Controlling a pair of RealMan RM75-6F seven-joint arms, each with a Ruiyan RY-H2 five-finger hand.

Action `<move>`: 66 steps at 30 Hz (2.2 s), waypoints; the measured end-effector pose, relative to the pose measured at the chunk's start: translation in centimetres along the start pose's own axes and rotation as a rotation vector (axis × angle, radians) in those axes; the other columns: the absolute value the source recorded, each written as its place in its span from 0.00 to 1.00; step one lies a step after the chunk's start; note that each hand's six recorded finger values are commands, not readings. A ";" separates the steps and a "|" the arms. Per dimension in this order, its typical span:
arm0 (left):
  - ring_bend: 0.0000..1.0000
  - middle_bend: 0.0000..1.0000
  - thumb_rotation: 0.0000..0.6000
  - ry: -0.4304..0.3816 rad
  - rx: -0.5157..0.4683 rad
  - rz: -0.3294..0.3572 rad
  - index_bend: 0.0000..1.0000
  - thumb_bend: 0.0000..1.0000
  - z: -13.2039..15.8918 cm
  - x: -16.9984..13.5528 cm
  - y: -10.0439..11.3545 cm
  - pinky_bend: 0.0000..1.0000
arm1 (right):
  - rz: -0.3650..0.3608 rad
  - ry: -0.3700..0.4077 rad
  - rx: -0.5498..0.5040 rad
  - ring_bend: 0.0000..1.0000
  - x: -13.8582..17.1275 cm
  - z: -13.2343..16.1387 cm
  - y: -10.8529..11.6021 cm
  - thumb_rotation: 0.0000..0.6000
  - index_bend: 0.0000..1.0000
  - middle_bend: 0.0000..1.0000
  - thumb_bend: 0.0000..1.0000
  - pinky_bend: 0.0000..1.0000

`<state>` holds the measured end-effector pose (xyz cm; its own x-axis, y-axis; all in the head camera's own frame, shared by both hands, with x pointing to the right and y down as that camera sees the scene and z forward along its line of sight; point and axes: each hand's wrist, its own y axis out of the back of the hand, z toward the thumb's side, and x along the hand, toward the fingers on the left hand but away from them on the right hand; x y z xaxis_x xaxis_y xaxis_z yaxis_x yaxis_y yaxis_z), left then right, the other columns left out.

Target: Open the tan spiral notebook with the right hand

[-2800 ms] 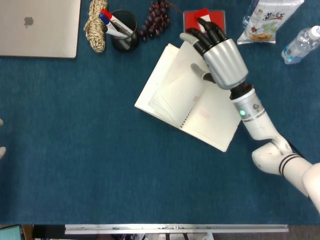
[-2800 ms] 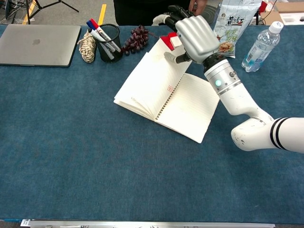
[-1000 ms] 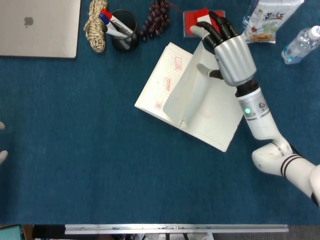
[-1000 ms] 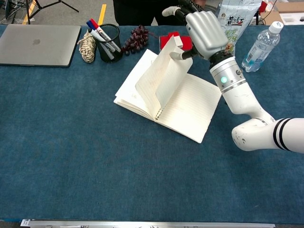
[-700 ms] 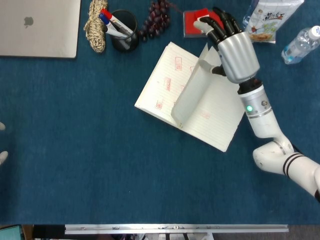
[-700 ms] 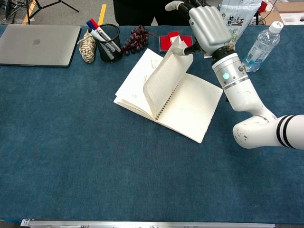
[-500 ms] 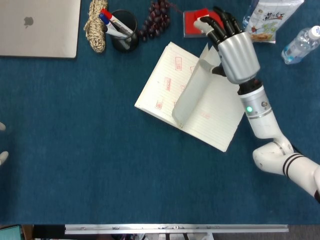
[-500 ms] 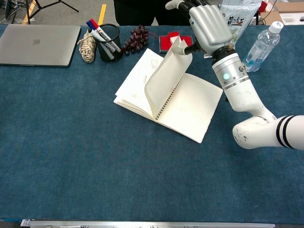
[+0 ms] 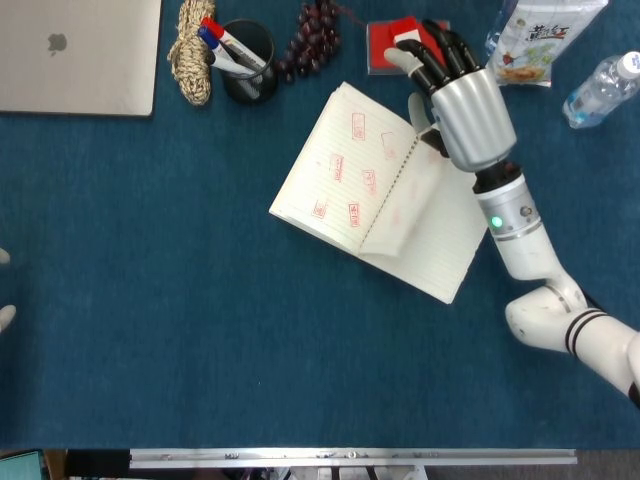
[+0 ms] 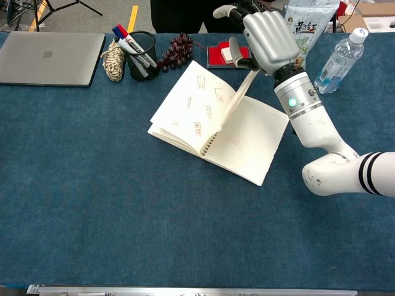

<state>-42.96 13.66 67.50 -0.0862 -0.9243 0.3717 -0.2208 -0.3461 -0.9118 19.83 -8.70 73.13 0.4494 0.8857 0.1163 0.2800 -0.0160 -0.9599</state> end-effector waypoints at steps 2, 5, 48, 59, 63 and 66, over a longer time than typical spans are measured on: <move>0.30 0.29 1.00 0.002 -0.001 -0.001 0.41 0.11 -0.1 0.0 -0.1 0.60 | 0.003 -0.001 0.002 0.10 0.3 0.0 -0.1 1.00 0.26 0.27 0.38 0.18; 0.30 0.29 1.00 0.003 -0.001 -0.004 0.41 0.11 -0.1 0.0 -0.2 0.60 | 0.012 -0.006 0.004 0.10 0.8 -0.1 -0.4 1.00 0.26 0.27 0.29 0.18; 0.30 0.29 1.00 0.000 0.004 0.011 0.41 0.11 0.0 0.0 0.4 0.60 | 0.324 0.062 0.113 0.10 9.0 -1.9 -3.7 1.00 0.26 0.27 0.05 0.18; 0.30 0.29 1.00 0.003 0.002 0.014 0.41 0.11 -0.1 0.0 0.5 0.60 | 0.309 0.057 0.099 0.10 9.1 -1.8 -3.7 1.00 0.26 0.27 0.05 0.18; 0.30 0.29 1.00 -0.002 0.005 0.018 0.41 0.11 0.0 0.1 0.7 0.60 | 0.277 0.051 0.095 0.10 8.7 -2.1 -2.7 1.00 0.26 0.27 0.05 0.18; 0.30 0.29 1.00 -0.009 0.009 0.025 0.41 0.11 0.2 0.2 0.9 0.60 | 0.258 0.047 0.102 0.10 8.6 -2.5 -1.8 1.00 0.26 0.27 0.05 0.18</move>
<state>-43.00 13.13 66.70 -0.0823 -0.9340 0.3476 -0.2103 -0.3246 -0.9222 25.34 -2.21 76.51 0.5346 0.8357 -0.1258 0.0653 -0.1893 -0.9797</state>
